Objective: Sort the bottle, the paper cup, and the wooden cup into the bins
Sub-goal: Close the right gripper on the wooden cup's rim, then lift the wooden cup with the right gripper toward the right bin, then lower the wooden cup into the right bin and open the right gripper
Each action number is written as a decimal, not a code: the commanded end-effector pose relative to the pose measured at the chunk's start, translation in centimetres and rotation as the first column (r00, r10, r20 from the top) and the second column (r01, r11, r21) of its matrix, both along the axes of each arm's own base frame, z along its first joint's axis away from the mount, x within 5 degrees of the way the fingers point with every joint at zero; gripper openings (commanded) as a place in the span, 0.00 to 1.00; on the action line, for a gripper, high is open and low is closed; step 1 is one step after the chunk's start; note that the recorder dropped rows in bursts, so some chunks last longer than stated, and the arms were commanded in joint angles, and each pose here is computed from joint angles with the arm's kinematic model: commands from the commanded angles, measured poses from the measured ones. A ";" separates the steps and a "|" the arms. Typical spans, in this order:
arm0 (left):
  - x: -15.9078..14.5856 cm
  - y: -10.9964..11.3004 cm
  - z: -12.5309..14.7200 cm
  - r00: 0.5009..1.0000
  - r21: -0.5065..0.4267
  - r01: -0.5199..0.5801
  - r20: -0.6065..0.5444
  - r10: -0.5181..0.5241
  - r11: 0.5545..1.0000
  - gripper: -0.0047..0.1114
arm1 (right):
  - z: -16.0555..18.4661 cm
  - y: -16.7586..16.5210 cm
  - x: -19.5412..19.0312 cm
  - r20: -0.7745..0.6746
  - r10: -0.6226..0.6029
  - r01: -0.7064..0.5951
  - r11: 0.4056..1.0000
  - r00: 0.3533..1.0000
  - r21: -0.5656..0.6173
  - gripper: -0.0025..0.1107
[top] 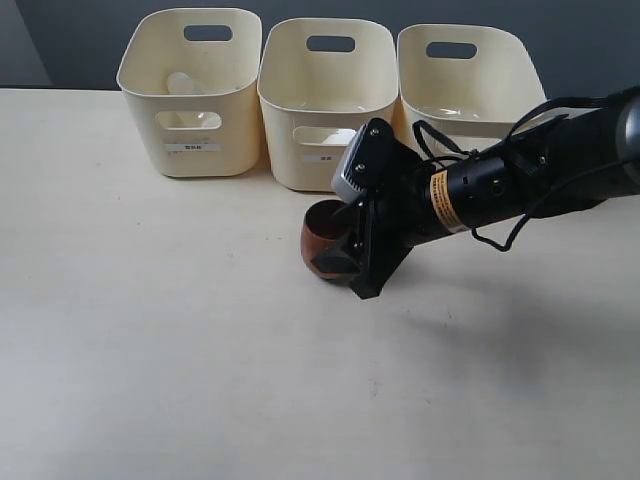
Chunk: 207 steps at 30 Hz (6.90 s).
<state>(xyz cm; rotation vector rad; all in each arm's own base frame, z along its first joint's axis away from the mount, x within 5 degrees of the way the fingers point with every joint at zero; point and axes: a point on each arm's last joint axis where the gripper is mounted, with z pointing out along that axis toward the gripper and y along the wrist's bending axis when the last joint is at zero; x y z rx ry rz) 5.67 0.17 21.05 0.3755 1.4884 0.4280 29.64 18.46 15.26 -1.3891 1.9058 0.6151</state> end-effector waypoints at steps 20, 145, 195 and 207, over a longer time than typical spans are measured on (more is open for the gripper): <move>0.0 0.0 0.0 1.000 -0.005 0.002 0.009 -0.002 1.000 0.04 | -0.3 -0.1 0.5 0.005 -0.038 0.038 0.999 0.999 -0.005 0.52; 0.0 0.0 0.0 1.000 -0.004 0.002 0.009 -0.002 1.000 0.04 | 16.9 -3.4 -0.5 0.478 -0.609 0.626 0.766 0.634 0.145 0.02; 0.0 0.0 0.0 1.000 -0.006 0.002 0.009 -0.002 1.000 0.04 | 6.3 -9.6 10.2 0.014 -0.862 0.855 0.504 0.506 0.122 0.02; 0.0 0.0 0.0 1.000 -0.006 0.002 0.009 -0.002 1.000 0.04 | 6.2 -9.0 10.3 -0.016 -0.832 0.823 0.545 0.554 0.158 0.02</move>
